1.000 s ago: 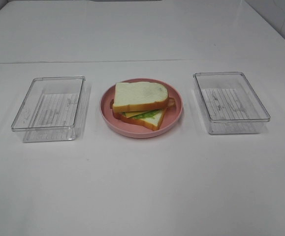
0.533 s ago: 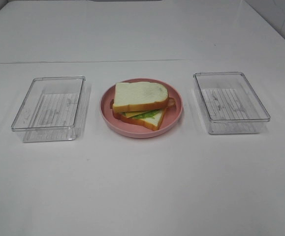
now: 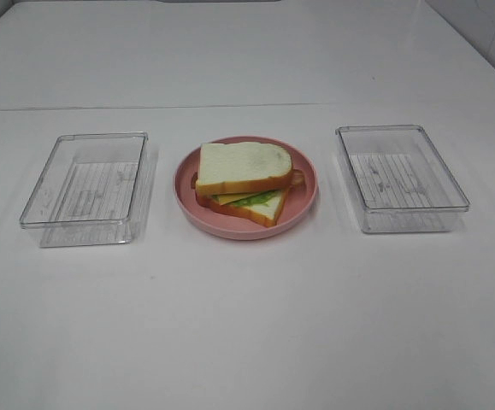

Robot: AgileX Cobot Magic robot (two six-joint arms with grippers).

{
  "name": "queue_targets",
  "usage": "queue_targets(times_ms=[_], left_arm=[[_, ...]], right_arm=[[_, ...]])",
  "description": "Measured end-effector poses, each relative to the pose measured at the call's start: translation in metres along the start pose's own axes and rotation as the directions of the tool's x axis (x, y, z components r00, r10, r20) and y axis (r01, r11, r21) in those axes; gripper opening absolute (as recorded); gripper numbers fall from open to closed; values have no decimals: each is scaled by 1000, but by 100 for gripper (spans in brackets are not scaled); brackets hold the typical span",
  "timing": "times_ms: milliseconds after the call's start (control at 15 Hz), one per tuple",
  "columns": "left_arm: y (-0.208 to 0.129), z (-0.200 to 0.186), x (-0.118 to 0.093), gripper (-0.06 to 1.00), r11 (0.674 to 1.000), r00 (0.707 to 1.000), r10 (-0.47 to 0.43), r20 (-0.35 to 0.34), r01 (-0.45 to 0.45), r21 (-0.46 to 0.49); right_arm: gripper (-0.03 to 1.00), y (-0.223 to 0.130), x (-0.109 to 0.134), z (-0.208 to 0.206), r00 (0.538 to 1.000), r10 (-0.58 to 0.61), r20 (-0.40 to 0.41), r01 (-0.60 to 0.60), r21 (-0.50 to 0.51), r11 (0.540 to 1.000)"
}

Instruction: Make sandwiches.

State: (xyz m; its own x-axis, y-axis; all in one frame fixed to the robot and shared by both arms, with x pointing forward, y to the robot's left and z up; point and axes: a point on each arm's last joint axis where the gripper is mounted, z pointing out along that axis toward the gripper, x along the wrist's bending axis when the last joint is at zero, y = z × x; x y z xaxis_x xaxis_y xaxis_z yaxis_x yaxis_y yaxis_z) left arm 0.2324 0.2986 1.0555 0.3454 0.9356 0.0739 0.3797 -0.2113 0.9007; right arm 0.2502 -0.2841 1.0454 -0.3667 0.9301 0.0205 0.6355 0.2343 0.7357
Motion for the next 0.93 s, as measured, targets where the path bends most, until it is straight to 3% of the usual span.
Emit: queue_targets(times_ms=[67, 133, 333, 533, 933], left_arm=[[0, 0, 0, 89, 1000, 999, -16, -33, 16, 2], [0, 0, -1, 89, 998, 990, -61, -130, 62, 7], [1, 1, -1, 89, 993, 966, -109, -236, 114, 6], [1, 1, -1, 89, 991, 955, -124, -269, 130, 5], [1, 1, -1, 89, 991, 955, -124, -269, 130, 5]], right_arm=[[79, 0, 0, 0, 1000, 3, 3, -3, 0, 1000], [79, -1, -1, -1, 997, 51, 57, -50, -16, 999], [79, -6, 1, -7, 980, 128, 151, -114, -96, 989], [79, -14, 6, -16, 967, 159, 201, -121, -188, 975], [79, -14, 7, -16, 967, 159, 197, -120, -196, 973]])
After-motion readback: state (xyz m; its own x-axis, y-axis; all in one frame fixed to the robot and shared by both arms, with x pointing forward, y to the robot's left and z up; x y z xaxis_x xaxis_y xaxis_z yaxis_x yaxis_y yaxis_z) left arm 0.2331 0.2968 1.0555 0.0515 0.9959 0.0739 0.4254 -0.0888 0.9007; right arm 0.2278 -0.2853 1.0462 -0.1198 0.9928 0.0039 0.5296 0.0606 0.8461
